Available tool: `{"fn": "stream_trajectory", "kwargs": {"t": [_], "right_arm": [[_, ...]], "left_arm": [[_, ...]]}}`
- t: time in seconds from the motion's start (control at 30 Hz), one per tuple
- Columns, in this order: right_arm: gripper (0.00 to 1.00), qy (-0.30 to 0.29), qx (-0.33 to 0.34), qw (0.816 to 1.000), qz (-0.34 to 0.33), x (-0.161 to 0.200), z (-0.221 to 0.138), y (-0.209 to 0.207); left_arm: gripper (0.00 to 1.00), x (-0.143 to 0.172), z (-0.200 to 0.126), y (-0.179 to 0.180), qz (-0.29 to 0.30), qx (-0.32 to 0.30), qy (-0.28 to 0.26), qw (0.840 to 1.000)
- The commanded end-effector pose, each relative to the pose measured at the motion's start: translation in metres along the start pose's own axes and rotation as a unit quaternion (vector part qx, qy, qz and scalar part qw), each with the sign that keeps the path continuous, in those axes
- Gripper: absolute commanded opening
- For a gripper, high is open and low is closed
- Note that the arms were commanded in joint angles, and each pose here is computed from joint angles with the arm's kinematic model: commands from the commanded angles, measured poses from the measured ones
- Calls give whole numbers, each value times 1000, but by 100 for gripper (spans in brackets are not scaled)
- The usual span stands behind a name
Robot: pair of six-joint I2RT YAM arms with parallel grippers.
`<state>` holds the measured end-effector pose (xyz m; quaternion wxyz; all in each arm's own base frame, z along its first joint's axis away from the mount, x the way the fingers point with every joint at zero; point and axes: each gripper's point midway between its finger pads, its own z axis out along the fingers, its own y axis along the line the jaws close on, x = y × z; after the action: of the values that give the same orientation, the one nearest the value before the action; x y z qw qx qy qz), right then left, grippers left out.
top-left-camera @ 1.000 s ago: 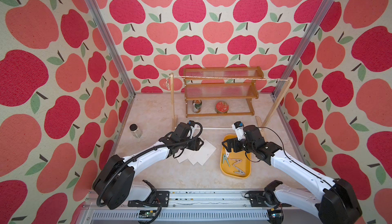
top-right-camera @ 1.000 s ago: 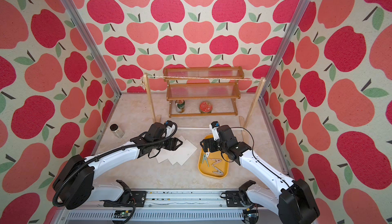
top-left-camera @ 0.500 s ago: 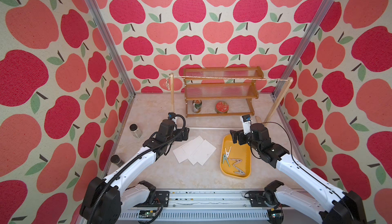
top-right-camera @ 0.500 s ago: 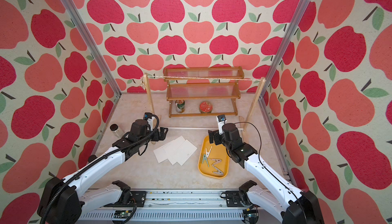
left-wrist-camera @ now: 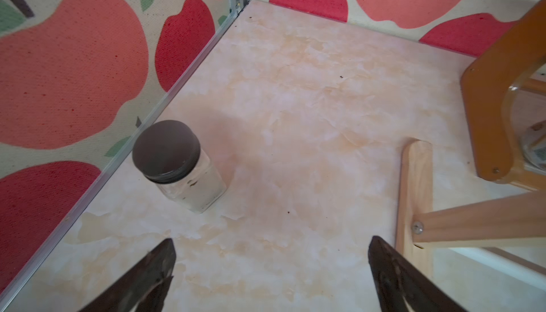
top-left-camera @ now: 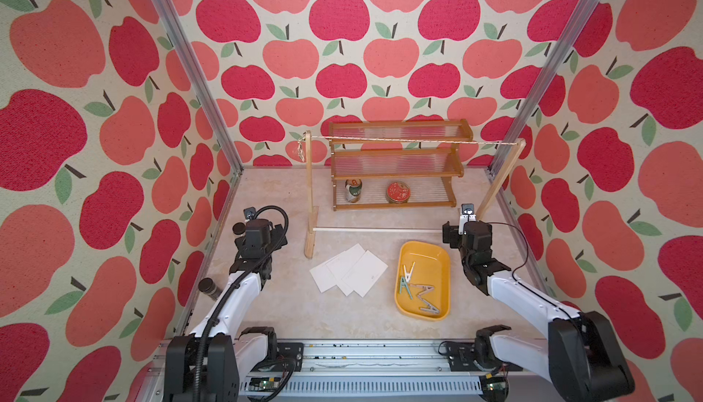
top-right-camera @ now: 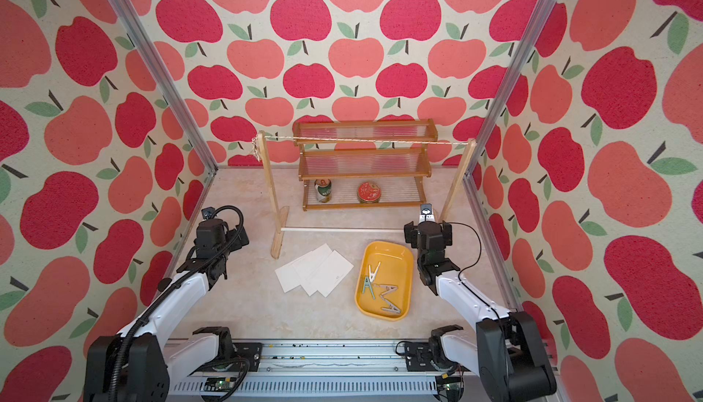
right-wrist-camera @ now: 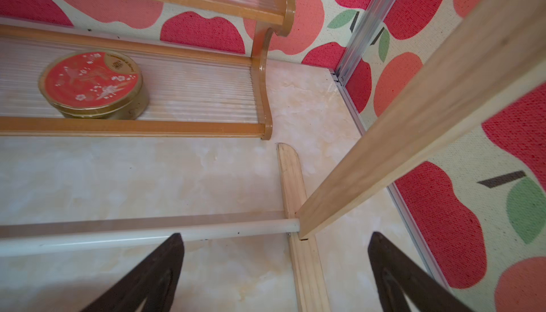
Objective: Remove the postcards from the strings
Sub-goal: Reset both arms
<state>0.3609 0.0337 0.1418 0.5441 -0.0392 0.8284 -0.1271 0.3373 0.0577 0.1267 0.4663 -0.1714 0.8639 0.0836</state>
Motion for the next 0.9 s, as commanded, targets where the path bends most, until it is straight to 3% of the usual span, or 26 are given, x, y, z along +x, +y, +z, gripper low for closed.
{"fn": "stream_trajectory", "kwargs": {"t": [0.0,0.27,0.43,0.53,0.63,0.87], "right_arm": [[99,-29,30,999,8,1,12,-12],[99,-55,-2,998,-16,11,36,-3],[99,-59,-28,997,28,32,41,-8],[99,-73,-61,995,19,32,46,3],[99,-31,-66,997,24,36,54,2],[99,-27,-70,996,37,37,56,-2]], "left_arm": [[99,-3,19,11,14,-12,-39,999],[99,-9,54,6,-14,18,-84,996],[99,7,67,-25,44,64,-76,994],[99,13,68,-28,52,72,-94,992],[99,13,69,-28,47,78,-85,992],[99,14,68,-28,51,71,-85,992]]}}
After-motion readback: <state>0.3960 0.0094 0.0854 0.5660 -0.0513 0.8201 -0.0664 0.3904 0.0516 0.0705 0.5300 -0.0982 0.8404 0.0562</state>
